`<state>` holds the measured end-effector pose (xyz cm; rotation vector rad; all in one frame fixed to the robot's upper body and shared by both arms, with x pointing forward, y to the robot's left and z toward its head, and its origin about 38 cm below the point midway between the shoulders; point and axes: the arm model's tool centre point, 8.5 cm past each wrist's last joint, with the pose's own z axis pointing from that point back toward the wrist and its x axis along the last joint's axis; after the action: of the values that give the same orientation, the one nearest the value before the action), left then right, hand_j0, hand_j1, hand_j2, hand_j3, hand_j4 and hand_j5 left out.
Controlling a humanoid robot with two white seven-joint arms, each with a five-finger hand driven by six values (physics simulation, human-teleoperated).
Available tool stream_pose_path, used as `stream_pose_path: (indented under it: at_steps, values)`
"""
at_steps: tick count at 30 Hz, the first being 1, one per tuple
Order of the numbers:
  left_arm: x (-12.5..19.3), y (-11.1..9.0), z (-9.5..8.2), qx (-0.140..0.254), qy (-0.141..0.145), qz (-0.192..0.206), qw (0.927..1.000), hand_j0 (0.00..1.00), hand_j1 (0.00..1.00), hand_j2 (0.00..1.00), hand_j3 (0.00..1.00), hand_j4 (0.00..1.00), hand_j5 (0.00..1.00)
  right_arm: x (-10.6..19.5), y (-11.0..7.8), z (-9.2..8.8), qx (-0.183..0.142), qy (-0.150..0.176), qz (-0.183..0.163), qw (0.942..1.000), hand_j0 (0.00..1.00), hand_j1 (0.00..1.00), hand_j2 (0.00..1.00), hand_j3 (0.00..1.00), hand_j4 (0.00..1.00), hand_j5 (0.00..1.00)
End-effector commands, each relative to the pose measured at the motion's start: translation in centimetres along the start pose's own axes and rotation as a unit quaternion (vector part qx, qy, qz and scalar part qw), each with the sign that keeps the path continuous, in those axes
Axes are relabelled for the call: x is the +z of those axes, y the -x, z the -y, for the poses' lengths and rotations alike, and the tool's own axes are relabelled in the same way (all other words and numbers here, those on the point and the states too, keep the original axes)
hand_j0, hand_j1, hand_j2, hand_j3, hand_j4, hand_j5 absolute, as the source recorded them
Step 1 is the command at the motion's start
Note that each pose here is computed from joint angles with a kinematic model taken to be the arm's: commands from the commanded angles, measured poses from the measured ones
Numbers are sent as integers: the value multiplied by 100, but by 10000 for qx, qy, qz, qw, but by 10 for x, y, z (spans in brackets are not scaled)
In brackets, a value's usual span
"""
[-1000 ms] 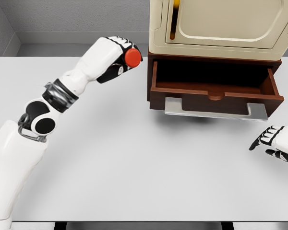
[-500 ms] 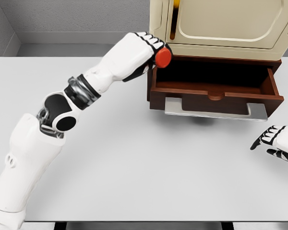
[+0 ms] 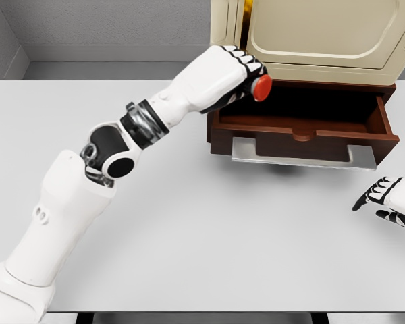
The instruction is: Put the switch into the drawer with left arm, and close the drawer with right arm
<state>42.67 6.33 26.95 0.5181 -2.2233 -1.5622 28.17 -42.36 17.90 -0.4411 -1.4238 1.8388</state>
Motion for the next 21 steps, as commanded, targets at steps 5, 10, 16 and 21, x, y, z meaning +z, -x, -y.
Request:
stream_pose_path:
  at_steps: [5,10,16,21]
  values:
    - [-12,-5,7,33,33,19,10000,39,39,39,39,39,39,1,2,0,-22,5,-30,10000,61,61,61,61,61,61]
    - [-22,-4,13,80,98,25,9999,40,40,40,40,40,40,2,4,0,-23,0,-69,10000,61,61,61,61,61,61]
    - [-26,-7,15,74,143,75,9998,76,76,76,76,76,76,2,4,0,-23,0,-67,10000,61,61,61,61,61,61]
    - [-26,-8,15,74,148,81,9998,81,81,81,81,81,81,2,4,0,-18,5,-69,10000,61,61,61,61,61,61]
